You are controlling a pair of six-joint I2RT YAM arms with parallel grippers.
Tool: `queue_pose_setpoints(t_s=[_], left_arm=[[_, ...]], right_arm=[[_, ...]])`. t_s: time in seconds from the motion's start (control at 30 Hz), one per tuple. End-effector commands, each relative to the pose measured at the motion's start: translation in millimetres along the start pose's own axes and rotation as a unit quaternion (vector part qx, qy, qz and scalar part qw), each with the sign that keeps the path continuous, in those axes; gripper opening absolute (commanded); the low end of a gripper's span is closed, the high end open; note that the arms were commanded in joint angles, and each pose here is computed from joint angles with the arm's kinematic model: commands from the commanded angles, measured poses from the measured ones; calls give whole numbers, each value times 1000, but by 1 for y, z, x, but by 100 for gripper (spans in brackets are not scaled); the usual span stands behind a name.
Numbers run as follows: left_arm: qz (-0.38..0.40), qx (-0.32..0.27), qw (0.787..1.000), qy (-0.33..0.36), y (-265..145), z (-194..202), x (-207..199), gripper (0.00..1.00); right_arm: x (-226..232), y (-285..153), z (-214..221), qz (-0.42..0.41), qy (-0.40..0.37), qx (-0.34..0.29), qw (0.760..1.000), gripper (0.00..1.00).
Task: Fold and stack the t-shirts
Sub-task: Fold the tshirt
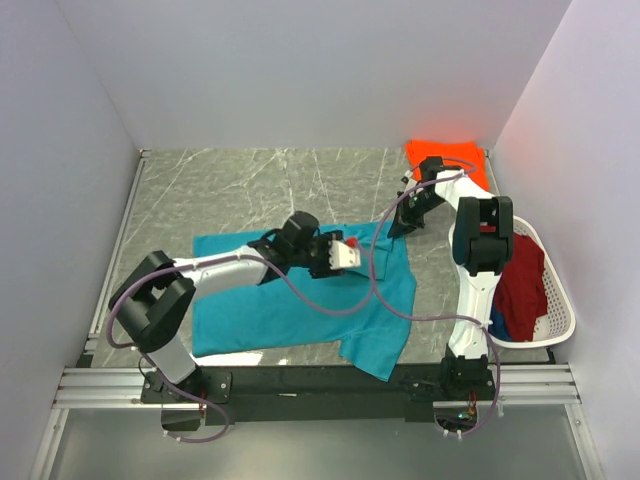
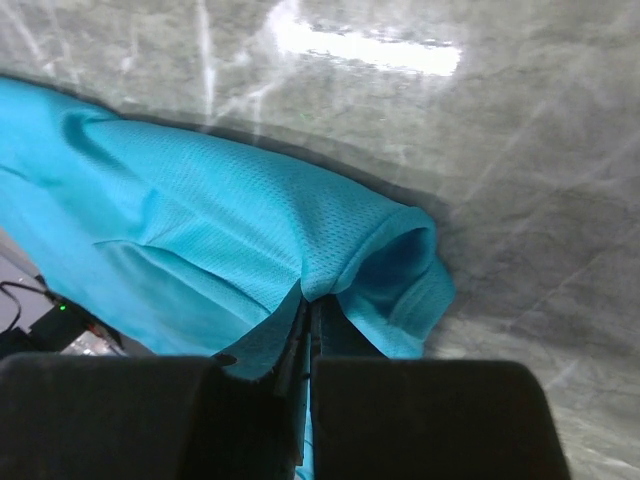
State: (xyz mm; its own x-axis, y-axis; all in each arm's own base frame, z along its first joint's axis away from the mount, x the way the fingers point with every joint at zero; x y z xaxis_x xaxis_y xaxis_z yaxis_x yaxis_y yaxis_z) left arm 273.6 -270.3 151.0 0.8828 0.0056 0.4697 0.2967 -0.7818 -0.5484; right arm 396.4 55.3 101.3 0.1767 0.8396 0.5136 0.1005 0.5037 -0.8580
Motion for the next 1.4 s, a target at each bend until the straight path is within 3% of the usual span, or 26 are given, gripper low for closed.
queue_pose_setpoints(t_s=[0.0, 0.23, 0.5, 0.8, 1.0, 1.17, 1.37], left_arm=[[-51, -39, 992, 110, 16, -29, 3, 59], [-37, -30, 987, 151, 47, -25, -15, 54], [-35, 0, 983, 182, 72, -12, -30, 53], [-76, 25, 976, 200, 88, -3, -21, 49], [-88, 11, 979, 183, 79, -19, -8, 36], [-61, -7, 983, 175, 68, -27, -7, 33], [-57, 5, 984, 167, 69, -25, -2, 15]], right_arm=[[6, -7, -3, -23, -2, -6, 1000, 0], [8, -11, -2, -30, -6, -4, 1000, 0], [10, -11, -3, -33, -7, 0, 999, 0], [8, -9, -1, -31, -8, 5, 999, 0], [7, -9, -2, -30, -9, 4, 1000, 0], [8, -11, -1, -28, -13, 4, 1000, 0], [8, -12, 0, -31, -14, 5, 999, 0]])
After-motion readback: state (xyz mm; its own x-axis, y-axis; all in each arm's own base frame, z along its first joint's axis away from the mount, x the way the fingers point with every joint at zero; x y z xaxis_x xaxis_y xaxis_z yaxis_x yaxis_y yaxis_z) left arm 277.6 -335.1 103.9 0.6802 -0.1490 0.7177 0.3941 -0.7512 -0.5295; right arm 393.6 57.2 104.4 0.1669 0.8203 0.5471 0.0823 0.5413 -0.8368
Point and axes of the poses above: each gripper's point midway between its finger pads, its own y axis out along the fingers, its own x axis along the line the jaws close on, z = x × y, the point moved 9 cm from there along -y, back along the fingers, and after that the axes turned 8 degrees about y, right-handed, at the moved point
